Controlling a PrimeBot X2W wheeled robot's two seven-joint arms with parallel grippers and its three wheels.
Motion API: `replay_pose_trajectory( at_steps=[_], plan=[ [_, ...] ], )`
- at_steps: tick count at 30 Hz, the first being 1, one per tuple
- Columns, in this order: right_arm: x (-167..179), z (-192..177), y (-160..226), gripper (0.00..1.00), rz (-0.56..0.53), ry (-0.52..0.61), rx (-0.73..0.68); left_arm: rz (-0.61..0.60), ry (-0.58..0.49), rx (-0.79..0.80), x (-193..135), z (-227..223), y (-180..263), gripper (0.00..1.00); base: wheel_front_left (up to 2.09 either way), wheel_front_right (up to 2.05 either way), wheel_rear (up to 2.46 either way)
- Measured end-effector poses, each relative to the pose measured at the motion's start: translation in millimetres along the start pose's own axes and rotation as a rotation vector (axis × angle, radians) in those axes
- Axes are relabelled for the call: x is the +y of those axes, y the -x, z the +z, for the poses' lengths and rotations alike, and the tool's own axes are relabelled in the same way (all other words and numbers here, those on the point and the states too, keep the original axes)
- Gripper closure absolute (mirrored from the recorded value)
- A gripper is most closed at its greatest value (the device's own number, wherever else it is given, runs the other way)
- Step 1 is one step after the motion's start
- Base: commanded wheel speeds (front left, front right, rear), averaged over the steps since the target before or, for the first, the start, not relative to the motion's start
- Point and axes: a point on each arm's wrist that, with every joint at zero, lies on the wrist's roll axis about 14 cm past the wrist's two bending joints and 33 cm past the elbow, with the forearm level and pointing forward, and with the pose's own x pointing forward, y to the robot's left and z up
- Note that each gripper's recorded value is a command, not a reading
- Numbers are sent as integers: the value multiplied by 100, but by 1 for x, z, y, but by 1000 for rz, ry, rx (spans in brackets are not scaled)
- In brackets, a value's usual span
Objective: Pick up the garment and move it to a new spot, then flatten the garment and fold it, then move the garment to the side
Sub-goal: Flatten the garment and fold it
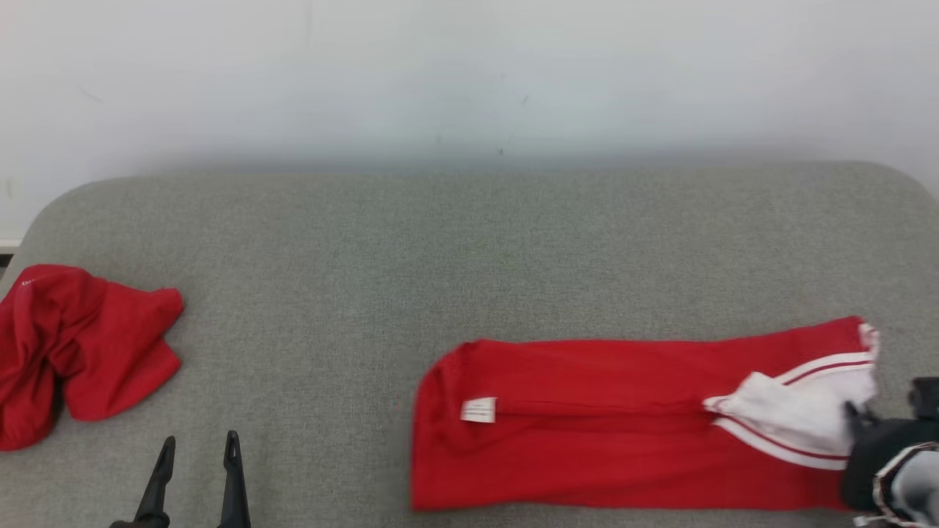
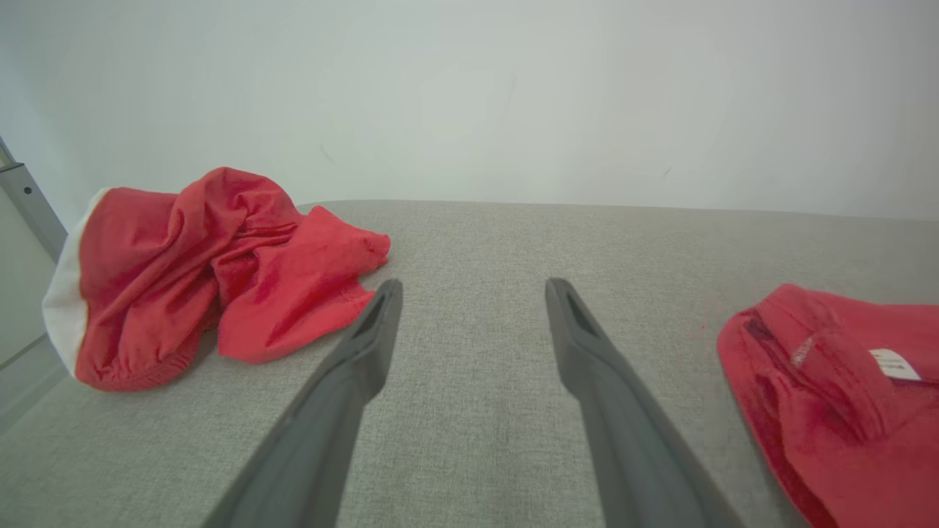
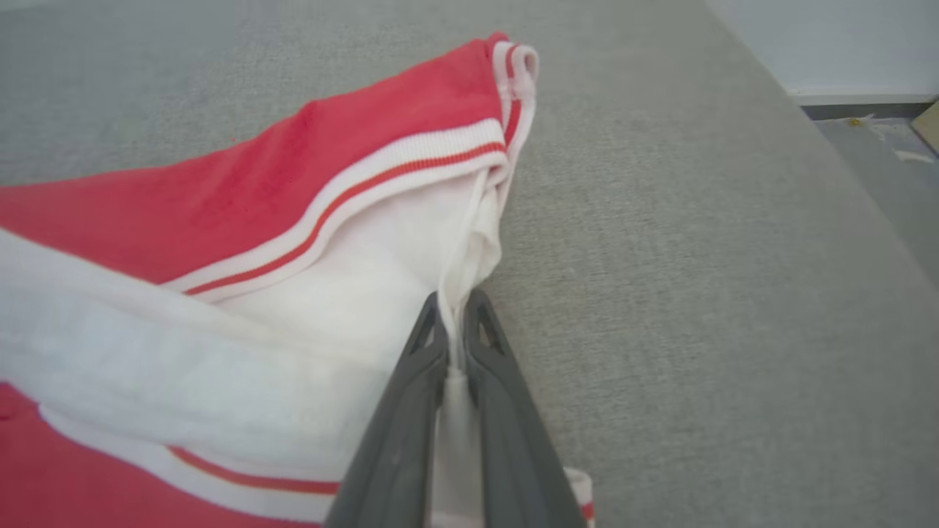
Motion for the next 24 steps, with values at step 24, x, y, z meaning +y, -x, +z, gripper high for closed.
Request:
replay_pose_trajectory(
  at_steps=[24],
  plan=[
    [94, 86, 51, 100, 288, 30, -300, -70, 22, -10, -27, 2, -5, 0, 0, 0, 0]
  ],
)
